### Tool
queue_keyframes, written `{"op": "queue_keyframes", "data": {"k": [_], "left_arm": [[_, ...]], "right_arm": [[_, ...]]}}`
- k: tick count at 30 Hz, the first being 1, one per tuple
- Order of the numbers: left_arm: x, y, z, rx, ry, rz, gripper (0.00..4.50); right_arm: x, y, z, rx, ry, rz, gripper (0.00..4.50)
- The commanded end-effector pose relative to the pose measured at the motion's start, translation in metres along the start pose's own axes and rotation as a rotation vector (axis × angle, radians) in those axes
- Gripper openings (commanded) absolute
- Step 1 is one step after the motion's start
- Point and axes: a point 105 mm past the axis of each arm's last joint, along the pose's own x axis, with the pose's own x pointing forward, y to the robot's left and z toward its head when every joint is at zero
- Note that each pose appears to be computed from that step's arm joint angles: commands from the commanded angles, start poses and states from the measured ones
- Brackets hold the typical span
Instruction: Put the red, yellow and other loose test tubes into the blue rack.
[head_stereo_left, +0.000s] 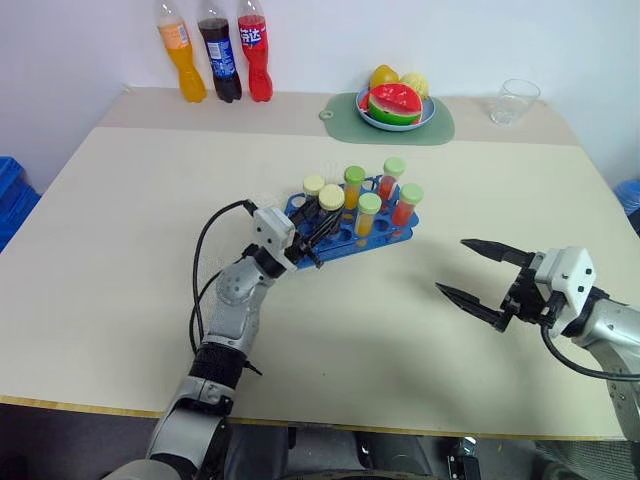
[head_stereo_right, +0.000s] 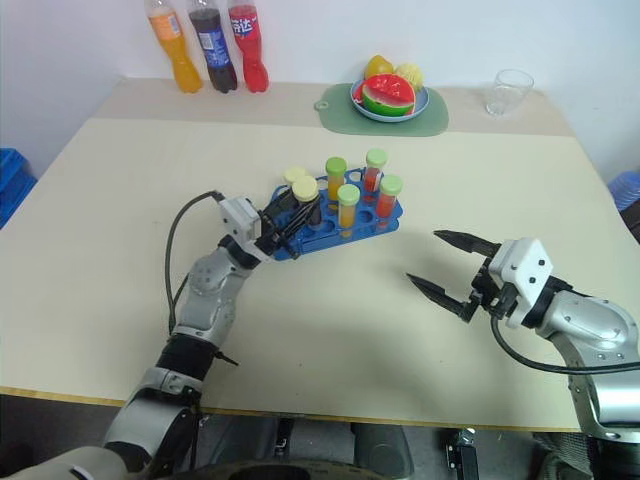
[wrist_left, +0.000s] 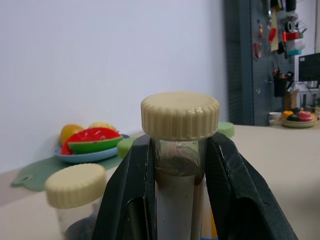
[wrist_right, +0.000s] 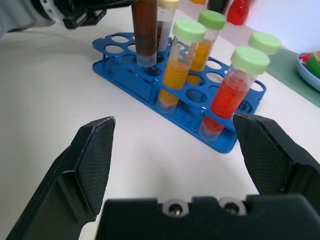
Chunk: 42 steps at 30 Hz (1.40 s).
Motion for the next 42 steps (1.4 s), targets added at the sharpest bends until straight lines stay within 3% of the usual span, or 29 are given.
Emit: {"op": "queue_keyframes", "data": {"k": [1, 16, 28, 42], "left_arm": [[-0.007, -0.01, -0.011, -0.024, 0.041, -0.043, 0.81], [-0.021, 0.012, -0.023, -0.012, 0.112, 0.038, 0.81], [-0.022, -0.014, -0.021, -0.08, 0.086, -0.088, 0.81], [-0.03, 0.004, -0.027, -0.066, 0.146, -0.025, 0.81]], "right_arm": [[-0.004, 0.0, 0.013, -0.038, -0.025, -0.012, 4.15], [-0.002, -0.003, 0.008, -0.026, -0.029, -0.045, 4.15], [-0.003, -0.005, 0.009, -0.035, -0.032, -0.061, 4.15], [0.002, -0.002, 0.006, -0.024, -0.041, -0.078, 4.15]]}}
